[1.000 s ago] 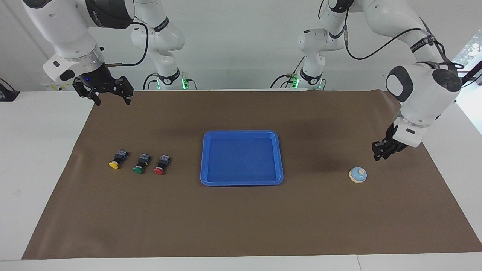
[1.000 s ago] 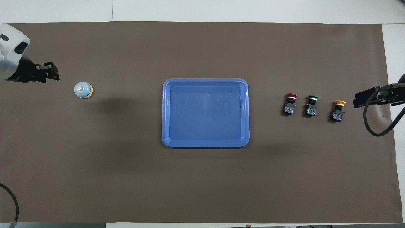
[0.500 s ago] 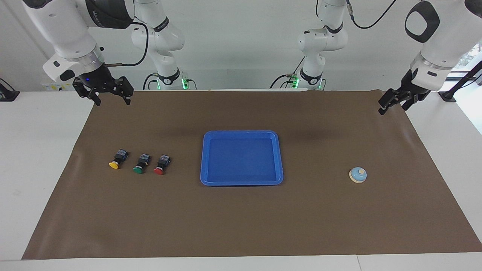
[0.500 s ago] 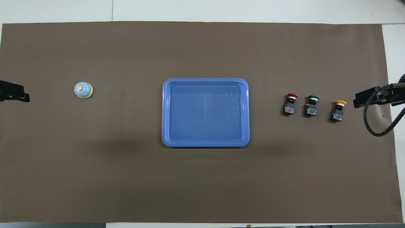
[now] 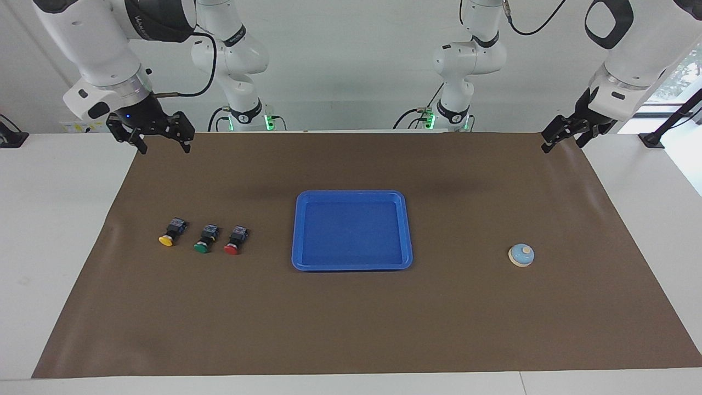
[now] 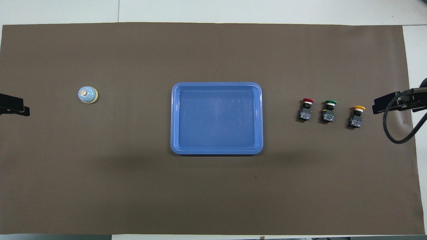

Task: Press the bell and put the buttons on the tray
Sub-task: 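Lift the left gripper off the bell and withdraw to rest, then reach the right gripper to the red-capped button and grasp it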

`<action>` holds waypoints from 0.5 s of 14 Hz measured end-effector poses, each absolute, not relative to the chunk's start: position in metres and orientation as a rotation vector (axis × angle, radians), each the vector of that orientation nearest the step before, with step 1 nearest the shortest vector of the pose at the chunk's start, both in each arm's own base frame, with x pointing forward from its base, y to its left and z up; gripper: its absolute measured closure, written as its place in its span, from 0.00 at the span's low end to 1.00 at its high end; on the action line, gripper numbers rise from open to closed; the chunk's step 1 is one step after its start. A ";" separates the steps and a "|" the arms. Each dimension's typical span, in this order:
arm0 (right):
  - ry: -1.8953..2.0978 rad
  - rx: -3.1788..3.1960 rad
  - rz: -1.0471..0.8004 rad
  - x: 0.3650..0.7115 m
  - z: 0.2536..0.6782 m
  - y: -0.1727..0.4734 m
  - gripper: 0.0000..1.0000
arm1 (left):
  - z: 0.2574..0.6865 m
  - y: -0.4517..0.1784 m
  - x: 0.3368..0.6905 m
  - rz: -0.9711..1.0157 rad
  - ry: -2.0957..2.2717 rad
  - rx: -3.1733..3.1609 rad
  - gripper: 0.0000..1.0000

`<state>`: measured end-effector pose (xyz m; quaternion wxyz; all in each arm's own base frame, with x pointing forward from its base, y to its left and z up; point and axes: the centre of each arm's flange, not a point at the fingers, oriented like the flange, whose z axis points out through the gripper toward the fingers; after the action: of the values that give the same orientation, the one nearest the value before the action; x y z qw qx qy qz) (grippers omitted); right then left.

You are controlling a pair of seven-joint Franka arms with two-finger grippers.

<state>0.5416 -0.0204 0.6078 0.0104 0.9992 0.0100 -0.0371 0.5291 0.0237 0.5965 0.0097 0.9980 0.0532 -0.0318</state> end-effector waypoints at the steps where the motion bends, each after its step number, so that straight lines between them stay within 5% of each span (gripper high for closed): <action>1: 0.031 3.118 -0.134 0.540 0.607 -0.020 0.00 | 0.592 0.024 0.528 -0.102 0.166 3.116 0.00; 7: 0.039 3.118 -0.169 0.538 0.604 -0.017 0.00 | 0.587 0.024 0.543 -0.028 0.167 3.118 0.00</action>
<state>0.5380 -0.0173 0.6036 0.0093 0.9984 0.0125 -0.0541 0.5434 0.0239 0.5867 0.0094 0.9985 0.0534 -0.0089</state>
